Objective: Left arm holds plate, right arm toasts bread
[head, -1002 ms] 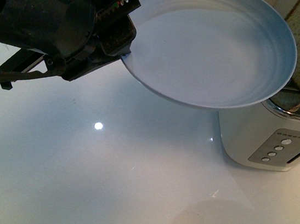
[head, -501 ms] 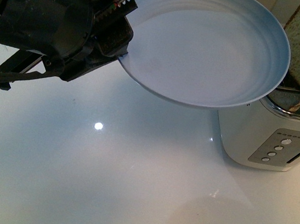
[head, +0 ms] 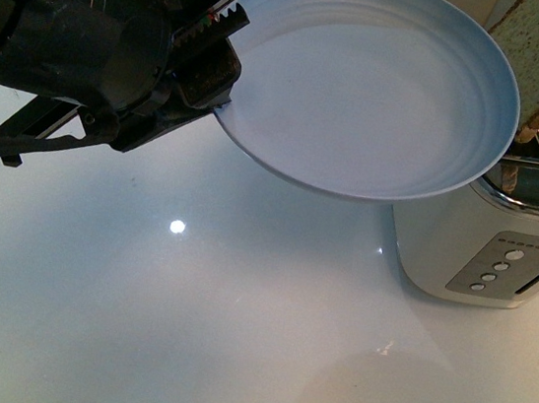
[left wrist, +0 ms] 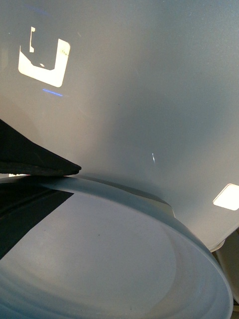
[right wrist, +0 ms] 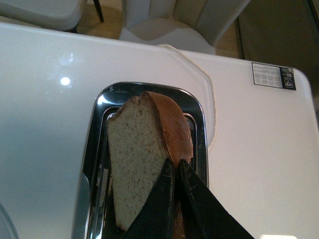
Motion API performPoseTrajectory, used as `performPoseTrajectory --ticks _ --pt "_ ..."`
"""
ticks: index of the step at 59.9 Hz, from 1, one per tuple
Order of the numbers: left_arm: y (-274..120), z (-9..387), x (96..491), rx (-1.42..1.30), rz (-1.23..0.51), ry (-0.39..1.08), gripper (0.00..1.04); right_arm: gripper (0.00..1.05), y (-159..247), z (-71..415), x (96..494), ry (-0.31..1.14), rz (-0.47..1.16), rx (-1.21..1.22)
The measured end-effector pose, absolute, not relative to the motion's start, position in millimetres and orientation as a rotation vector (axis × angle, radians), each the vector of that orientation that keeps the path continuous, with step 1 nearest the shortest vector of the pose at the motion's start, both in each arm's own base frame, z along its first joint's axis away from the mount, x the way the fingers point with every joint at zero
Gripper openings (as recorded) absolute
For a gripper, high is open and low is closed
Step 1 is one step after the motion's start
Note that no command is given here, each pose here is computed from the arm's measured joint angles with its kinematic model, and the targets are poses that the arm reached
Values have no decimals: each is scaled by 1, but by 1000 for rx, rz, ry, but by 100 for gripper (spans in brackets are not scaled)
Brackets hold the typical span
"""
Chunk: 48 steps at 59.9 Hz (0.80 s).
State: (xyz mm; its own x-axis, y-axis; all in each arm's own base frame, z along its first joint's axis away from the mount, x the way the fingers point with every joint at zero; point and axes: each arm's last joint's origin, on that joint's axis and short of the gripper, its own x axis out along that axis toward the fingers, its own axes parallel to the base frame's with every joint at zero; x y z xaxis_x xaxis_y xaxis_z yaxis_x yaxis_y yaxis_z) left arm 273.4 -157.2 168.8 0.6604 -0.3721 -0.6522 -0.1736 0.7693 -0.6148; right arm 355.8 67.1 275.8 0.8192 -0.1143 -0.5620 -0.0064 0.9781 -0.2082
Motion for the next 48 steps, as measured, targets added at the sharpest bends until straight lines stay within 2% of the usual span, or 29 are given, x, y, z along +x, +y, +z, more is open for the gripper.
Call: performPoseTrajectory --ticks 23,48 --pt "-158 169 273 -705 -127 862 3 2 60 259 351 659 -99 -223" --pt "-158 169 273 -705 -127 863 3 2 73 252 351 661 -30 -212"
